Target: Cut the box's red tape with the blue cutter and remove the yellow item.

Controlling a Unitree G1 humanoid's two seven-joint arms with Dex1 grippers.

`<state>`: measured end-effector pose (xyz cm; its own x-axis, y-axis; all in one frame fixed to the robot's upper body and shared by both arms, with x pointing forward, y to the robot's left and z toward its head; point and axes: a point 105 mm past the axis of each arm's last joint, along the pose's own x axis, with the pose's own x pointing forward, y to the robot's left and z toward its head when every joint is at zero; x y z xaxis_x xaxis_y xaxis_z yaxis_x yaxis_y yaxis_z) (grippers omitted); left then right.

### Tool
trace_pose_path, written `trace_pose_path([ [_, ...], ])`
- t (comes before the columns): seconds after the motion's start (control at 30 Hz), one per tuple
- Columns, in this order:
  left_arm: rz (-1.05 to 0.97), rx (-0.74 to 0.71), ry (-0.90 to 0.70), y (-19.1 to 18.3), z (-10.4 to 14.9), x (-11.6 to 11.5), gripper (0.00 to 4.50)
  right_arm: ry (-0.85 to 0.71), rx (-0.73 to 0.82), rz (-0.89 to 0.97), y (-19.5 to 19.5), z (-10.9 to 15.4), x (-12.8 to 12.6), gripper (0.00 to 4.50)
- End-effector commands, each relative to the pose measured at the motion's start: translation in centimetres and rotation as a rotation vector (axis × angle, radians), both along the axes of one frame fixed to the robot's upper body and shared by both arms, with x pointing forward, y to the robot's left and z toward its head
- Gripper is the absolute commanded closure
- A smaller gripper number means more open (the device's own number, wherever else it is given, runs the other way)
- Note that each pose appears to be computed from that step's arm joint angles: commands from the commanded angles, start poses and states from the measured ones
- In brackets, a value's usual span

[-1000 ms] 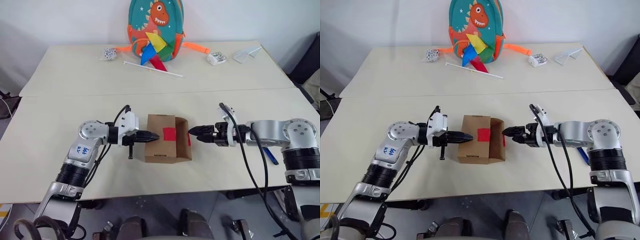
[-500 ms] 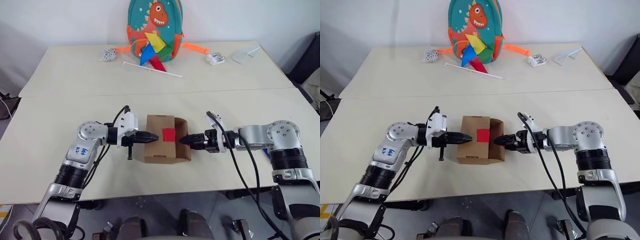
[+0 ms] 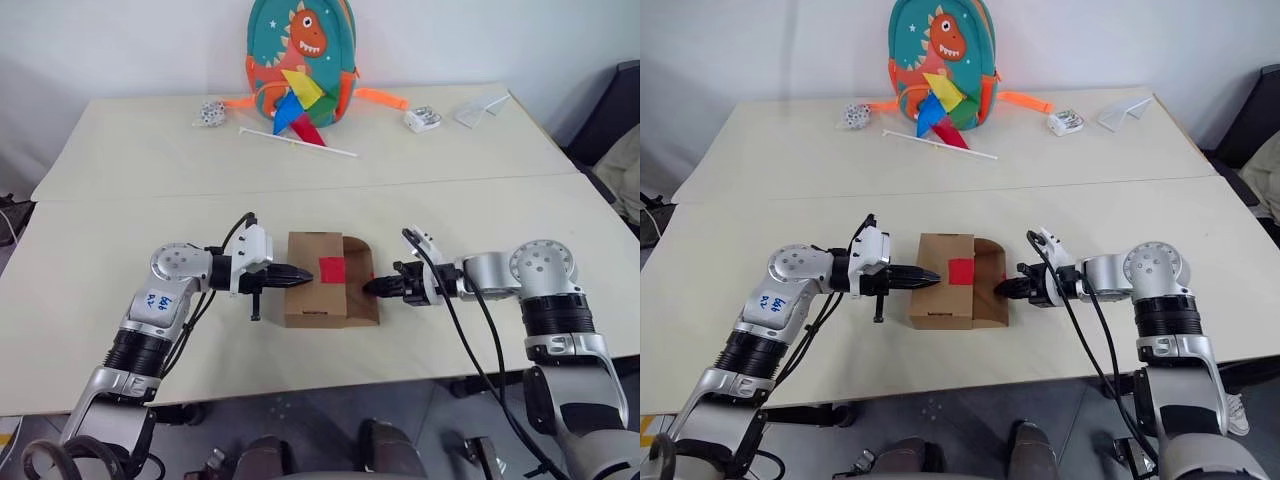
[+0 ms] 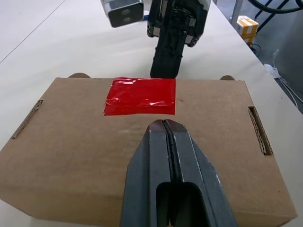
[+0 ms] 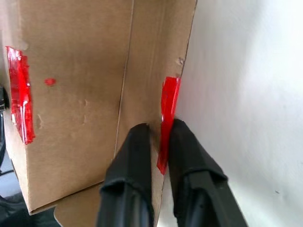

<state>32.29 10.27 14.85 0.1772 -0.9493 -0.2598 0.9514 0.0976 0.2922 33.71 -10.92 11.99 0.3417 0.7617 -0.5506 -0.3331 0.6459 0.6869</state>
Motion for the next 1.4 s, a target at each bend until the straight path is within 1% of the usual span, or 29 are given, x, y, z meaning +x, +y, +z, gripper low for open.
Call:
trace_pose_path([
  [0.03, 0.004, 0.071, 0.089, 0.2, -2.7, -0.4, 4.5, -0.009, 0.011, 0.031, 1.1, 0.5, 0.2, 3.93],
  [0.2, 0.006, 0.062, 0.094, 0.0, -2.9, -0.5, 4.5, -0.016, 0.044, 0.054, 1.9, 1.3, 0.3, 3.93],
  [0.47, 0.01, 0.054, 0.093, -0.2, -2.9, -0.5, 4.5, -0.006, 0.057, 0.067, 2.7, 0.9, 0.3, 3.93],
  [0.57, 0.019, 0.055, 0.089, 0.1, -2.9, -0.4, 4.5, -0.019, 0.052, 0.059, 2.3, 1.1, 0.4, 4.49],
  [0.87, 0.057, 0.032, 0.087, 0.2, -3.1, 0.0, 4.5, -0.101, -0.006, 0.028, 0.5, 4.3, 1.6, 4.49],
  [1.0, 0.095, 0.003, 0.082, -0.2, -3.5, 0.5, 4.5, -0.152, -0.037, 0.04, 0.2, 6.3, 2.0, 4.49],
  [1.2, 0.161, -0.043, 0.076, -0.8, -4.2, 1.3, 4.5, -0.205, -0.065, 0.084, -0.1, 8.3, 1.4, 4.49],
  [1.4, 0.167, -0.069, 0.085, -1.5, -4.6, 1.5, 4.5, -0.248, -0.091, 0.11, -0.4, 10.2, 0.9, 4.49],
])
